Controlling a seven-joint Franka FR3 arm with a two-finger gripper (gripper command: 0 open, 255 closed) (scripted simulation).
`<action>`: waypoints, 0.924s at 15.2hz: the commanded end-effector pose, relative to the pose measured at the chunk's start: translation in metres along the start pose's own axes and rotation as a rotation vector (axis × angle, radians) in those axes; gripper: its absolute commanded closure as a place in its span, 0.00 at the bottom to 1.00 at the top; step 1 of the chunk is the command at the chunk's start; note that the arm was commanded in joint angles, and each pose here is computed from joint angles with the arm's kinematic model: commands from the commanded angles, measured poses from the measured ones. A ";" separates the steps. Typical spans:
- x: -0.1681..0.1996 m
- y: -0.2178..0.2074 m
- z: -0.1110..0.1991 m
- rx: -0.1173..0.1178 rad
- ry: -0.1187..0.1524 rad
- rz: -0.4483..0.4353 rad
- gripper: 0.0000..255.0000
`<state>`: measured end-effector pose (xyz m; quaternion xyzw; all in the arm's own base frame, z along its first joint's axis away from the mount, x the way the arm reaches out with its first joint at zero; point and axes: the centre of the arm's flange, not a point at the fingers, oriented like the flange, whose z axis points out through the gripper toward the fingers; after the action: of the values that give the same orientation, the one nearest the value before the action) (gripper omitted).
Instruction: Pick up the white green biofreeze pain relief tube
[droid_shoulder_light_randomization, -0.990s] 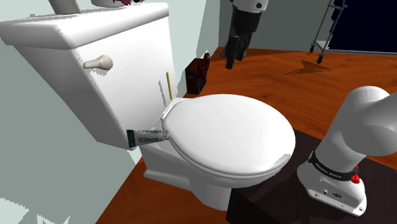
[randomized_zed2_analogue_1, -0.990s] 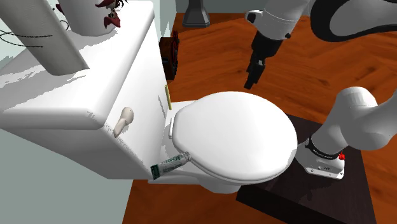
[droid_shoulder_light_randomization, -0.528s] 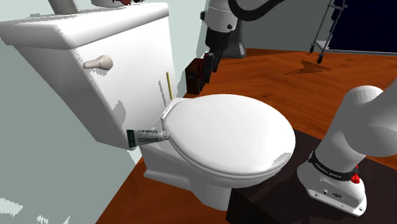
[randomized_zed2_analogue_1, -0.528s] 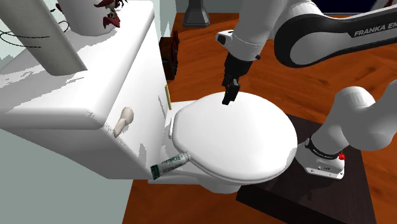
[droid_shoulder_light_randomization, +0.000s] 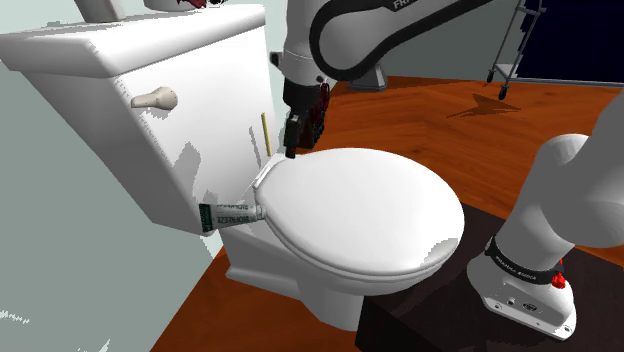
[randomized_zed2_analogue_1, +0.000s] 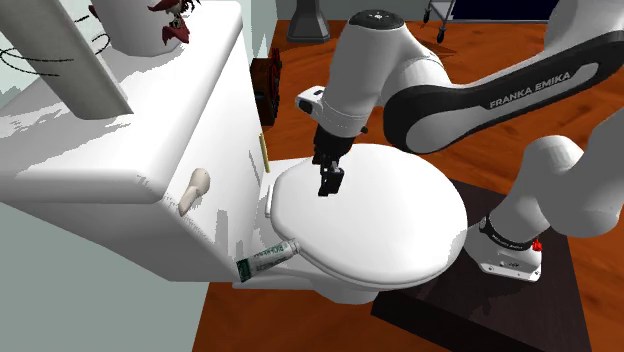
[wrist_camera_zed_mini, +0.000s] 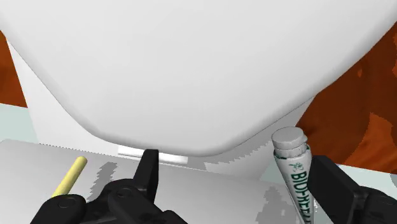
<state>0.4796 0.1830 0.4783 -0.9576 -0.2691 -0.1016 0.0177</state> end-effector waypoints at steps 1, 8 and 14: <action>0.016 -0.014 0.016 0.003 0.008 -0.058 0.00; 0.066 -0.063 0.072 0.014 0.031 -0.254 0.00; 0.101 -0.113 0.118 0.022 0.051 -0.422 0.00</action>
<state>0.5273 0.3307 0.3875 -0.8839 -0.4511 -0.1226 0.0137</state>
